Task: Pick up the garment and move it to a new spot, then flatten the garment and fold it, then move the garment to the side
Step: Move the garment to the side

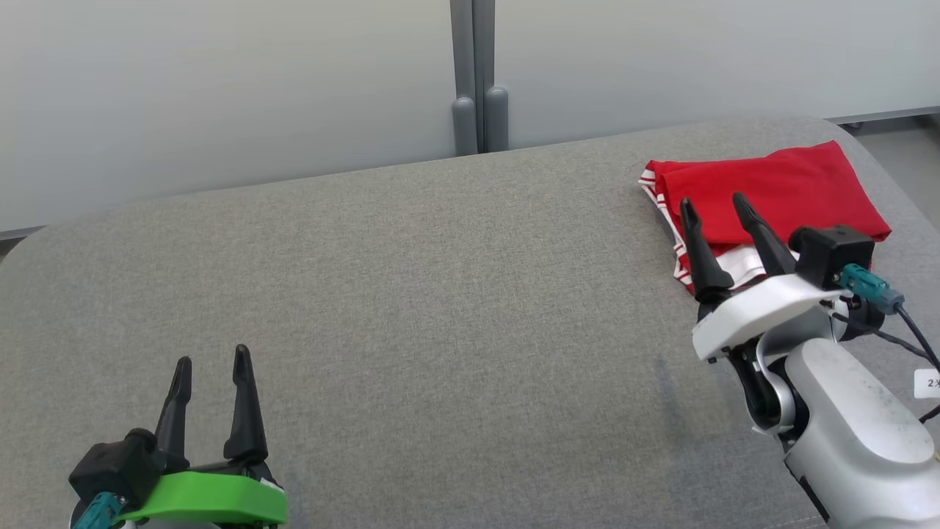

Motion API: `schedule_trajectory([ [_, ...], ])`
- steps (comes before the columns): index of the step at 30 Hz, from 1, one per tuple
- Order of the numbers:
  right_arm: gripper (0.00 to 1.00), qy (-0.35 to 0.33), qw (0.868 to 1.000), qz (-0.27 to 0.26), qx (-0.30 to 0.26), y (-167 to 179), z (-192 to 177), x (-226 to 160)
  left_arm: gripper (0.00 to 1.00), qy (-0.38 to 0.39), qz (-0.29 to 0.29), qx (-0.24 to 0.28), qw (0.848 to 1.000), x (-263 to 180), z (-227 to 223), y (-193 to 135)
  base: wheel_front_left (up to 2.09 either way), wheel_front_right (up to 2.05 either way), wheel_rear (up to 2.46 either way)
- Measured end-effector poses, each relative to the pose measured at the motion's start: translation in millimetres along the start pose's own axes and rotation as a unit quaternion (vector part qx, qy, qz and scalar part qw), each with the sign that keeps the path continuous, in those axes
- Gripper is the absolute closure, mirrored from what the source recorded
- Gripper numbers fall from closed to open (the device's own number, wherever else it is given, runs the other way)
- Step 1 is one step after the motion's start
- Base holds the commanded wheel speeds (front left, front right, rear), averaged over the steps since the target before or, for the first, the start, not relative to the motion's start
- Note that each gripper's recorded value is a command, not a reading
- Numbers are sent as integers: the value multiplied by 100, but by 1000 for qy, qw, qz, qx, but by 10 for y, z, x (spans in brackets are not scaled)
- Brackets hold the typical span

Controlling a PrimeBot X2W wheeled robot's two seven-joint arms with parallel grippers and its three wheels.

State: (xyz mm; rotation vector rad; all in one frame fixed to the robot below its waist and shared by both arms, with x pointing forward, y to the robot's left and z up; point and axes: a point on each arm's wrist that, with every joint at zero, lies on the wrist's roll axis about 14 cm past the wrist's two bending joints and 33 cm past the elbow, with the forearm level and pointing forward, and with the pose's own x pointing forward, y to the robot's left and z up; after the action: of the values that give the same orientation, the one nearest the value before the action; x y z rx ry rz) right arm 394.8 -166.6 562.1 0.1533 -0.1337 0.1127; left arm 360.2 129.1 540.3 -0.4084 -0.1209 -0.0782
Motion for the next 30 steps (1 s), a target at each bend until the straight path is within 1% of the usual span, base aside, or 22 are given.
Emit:
schedule_trajectory([
  [3, 0, -2, 1000, 1, -5, 25, -22, -63, 0, 3, 2, 1, 1000, -21, -15, 10, 0, 0, 0],
  [8, 0, 16, 1000, -23, -15, -101, -181, -223, 0, 1, 6, 2, 1000, -37, -8, 32, 0, 0, 0],
  [14, 0, 31, 999, -24, -12, -26, -329, -356, 0, 11, 17, 4, 1000, -102, -63, 99, 0, 0, 0],
  [30, 0, 26, 999, -28, -19, 88, -368, -517, 0, 30, 29, 8, 999, -172, -177, 178, 0, 0, 0],
])
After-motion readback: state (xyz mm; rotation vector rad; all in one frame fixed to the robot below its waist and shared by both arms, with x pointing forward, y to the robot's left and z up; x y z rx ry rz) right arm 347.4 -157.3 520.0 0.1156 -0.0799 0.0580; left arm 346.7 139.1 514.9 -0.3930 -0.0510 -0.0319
